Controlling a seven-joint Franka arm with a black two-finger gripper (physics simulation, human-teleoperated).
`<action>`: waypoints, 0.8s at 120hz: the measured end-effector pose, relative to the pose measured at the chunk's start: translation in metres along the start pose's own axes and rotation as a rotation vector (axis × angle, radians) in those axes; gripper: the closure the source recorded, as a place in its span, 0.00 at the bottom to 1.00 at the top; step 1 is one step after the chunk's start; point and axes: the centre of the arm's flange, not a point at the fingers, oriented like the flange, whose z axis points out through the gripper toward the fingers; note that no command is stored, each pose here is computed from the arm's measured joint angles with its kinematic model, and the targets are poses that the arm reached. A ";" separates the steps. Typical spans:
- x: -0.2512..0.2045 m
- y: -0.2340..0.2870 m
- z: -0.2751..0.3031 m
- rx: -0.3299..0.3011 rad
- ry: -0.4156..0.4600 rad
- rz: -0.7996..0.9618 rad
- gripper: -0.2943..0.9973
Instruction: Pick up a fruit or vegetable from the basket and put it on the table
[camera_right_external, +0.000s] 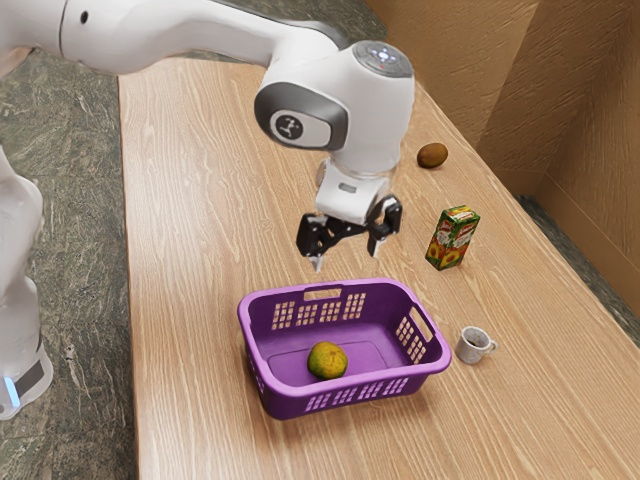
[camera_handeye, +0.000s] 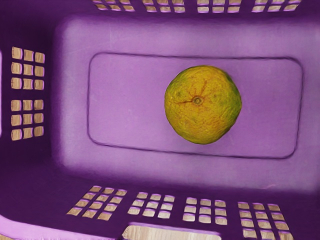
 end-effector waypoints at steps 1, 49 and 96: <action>0.000 0.001 0.001 0.001 0.000 0.000 0.23; 0.018 0.000 0.022 -0.013 0.160 -0.088 0.23; 0.030 0.008 0.045 -0.135 0.219 -0.147 0.23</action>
